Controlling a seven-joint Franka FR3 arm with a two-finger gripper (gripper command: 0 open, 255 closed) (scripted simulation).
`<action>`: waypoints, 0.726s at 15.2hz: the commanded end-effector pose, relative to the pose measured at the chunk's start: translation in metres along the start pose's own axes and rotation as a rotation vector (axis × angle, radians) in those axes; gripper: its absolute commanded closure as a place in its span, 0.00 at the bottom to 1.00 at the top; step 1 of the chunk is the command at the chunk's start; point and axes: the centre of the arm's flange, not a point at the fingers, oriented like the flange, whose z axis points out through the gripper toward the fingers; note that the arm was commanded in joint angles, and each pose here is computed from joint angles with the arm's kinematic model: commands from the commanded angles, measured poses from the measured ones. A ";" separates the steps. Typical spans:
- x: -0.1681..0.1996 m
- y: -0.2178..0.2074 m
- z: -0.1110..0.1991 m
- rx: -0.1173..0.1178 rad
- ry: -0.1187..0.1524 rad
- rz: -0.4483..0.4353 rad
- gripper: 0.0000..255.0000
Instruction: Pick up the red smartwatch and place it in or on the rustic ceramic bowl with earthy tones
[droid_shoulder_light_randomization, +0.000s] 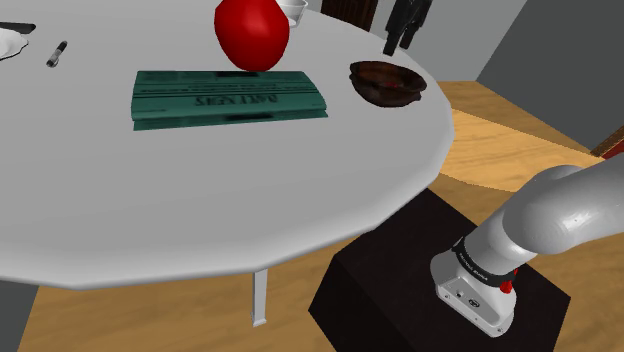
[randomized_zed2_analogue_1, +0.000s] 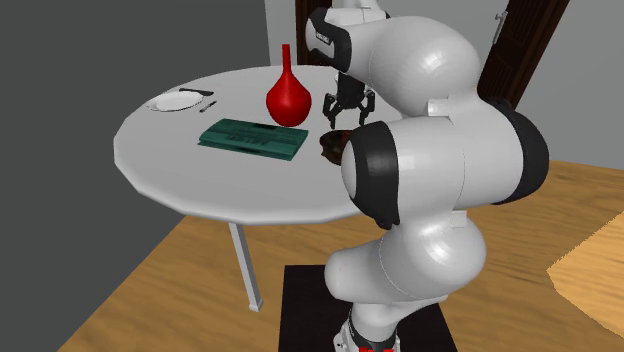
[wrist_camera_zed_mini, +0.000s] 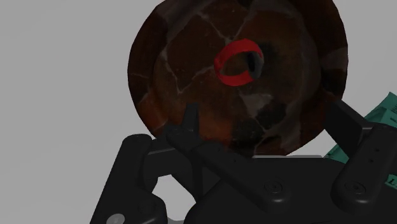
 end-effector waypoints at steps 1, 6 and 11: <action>0.000 -0.001 -0.020 0.000 0.000 0.000 0.00; 0.000 -0.001 -0.043 0.000 0.000 0.000 0.00; 0.000 -0.001 -0.043 0.000 0.000 0.000 0.00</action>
